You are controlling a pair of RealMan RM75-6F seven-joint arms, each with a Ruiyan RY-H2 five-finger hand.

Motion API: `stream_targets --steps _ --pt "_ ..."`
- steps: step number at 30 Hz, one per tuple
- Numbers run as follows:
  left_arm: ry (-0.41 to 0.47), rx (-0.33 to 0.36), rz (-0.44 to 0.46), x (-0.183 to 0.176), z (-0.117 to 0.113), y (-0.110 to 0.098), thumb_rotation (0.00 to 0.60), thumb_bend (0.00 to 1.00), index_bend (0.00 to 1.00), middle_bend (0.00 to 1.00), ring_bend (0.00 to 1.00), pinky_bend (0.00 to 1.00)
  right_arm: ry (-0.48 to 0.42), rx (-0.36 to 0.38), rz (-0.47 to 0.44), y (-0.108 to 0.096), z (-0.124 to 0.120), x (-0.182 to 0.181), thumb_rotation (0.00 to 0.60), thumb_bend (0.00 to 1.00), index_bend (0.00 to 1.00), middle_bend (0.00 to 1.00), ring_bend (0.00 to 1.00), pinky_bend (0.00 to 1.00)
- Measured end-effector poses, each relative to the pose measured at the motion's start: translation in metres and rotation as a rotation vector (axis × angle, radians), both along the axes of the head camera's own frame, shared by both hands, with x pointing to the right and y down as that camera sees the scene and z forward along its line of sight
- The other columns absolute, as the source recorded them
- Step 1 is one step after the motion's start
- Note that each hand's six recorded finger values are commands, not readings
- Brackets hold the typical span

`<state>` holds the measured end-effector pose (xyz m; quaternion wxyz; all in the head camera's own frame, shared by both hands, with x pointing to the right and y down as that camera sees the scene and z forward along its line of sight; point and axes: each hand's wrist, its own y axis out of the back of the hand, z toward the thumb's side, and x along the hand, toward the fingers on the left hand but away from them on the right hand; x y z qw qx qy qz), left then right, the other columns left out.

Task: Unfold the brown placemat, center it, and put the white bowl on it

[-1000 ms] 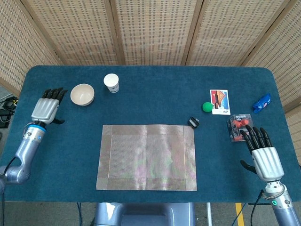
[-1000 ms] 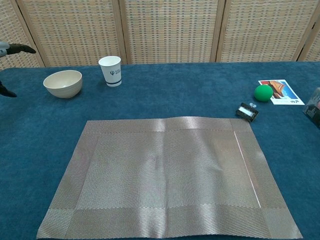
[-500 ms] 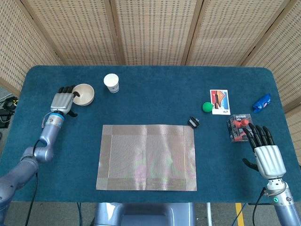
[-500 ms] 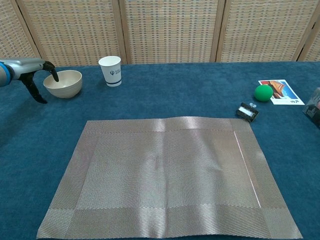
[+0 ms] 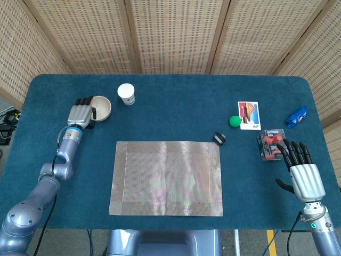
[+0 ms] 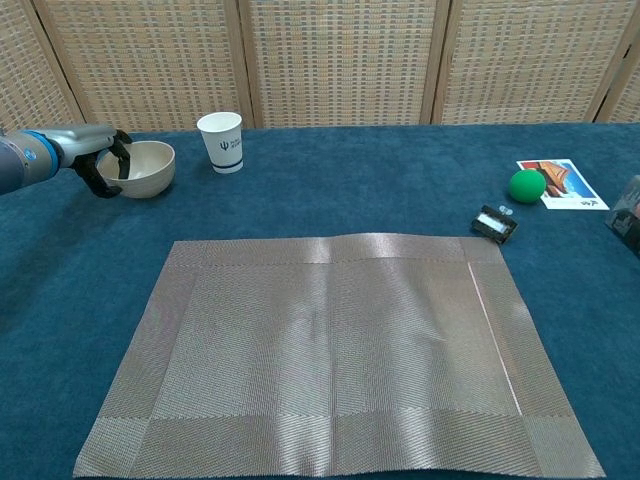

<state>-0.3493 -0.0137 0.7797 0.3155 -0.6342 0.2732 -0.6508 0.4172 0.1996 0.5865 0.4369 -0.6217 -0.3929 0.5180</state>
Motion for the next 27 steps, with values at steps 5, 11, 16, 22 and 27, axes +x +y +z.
stream_targets --steps 5,11,16,22,27 --pt "0.005 0.018 -0.001 -0.004 -0.003 0.001 0.6 0.48 0.8 0.0 0.0 0.0 -0.005 0.005 -0.003 0.0 -0.001 -0.001 0.6 0.0 0.13 0.0 0.0 0.0" --pt "0.017 0.071 0.01 -0.013 -0.014 -0.002 0.6 0.48 0.81 0.0 0.0 0.0 -0.015 0.011 -0.013 0.001 -0.004 -0.004 0.6 0.0 0.14 0.0 0.0 0.0" --pt "0.038 0.109 0.043 -0.026 -0.028 0.004 0.6 0.48 0.81 0.0 0.0 0.0 -0.026 0.012 -0.03 0.003 -0.006 -0.01 0.6 0.0 0.14 0.0 0.0 0.0" --pt "0.094 0.143 0.112 -0.028 -0.05 0.02 0.6 0.48 0.81 0.0 0.0 0.0 -0.038 0.02 -0.048 0.005 -0.009 -0.016 0.6 0.0 0.14 0.0 0.0 0.0" --pt "0.18 0.167 0.194 -0.01 -0.073 0.04 0.6 0.48 0.81 0.0 0.0 0.0 -0.047 0.03 -0.058 0.007 -0.014 -0.02 0.6 0.0 0.15 0.0 0.0 0.0"
